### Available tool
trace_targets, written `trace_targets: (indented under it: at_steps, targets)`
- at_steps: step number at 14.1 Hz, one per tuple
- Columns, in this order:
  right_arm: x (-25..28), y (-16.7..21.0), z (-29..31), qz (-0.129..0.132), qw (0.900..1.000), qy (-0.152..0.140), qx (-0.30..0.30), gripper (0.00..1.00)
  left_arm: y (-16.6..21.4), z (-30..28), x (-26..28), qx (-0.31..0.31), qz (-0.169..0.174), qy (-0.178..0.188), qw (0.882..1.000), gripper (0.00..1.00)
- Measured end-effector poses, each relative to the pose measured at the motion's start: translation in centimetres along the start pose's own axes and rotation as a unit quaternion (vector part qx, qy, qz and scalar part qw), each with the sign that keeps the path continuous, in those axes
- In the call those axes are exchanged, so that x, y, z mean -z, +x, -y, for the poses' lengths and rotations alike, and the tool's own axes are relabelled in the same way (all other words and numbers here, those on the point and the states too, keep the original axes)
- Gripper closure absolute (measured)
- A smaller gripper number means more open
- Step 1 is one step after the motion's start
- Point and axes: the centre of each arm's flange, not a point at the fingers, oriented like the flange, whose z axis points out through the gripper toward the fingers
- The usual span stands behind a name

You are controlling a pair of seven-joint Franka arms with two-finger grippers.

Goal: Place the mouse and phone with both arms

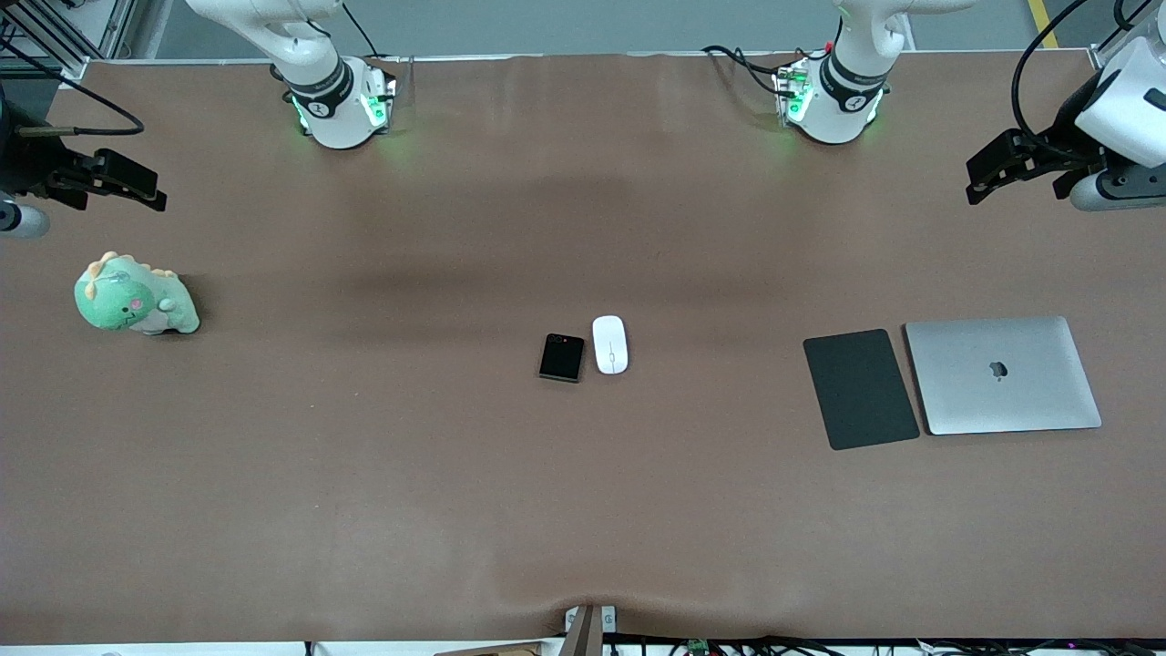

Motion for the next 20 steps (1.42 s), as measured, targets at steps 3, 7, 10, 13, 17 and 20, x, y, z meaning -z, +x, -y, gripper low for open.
trace_targets:
  at_steps: [3,7,10,13,17,20]
  targets:
    - [-0.1,0.1,0.1,0.001,1.000,0.000,0.001,0.00,0.1,0.0,-0.2,0.000,0.002,0.000,1.000,0.00]
    - [-0.2,0.1,0.1,0.002,1.000,0.000,0.001,0.00,0.9,-0.1,-1.4,0.007,0.014,0.001,1.000,0.00]
    - [-0.2,0.2,0.1,0.002,1.000,0.000,0.001,0.00,2.5,-1.2,-3.5,0.010,0.023,0.000,1.000,0.00]
    - [-0.3,0.2,0.1,0.003,1.000,0.000,0.001,0.00,4.4,-3.0,-6.2,0.001,0.028,-0.001,1.000,0.00]
    - [-0.4,0.3,0.1,0.005,1.000,0.000,0.001,0.00,6.0,-5.4,-10.1,-0.016,0.019,-0.005,1.000,0.00]
    - [-0.5,0.3,0.1,0.006,1.000,0.000,0.001,0.00,6.5,-7.8,-12.9,-0.020,0.021,-0.006,1.000,0.00]
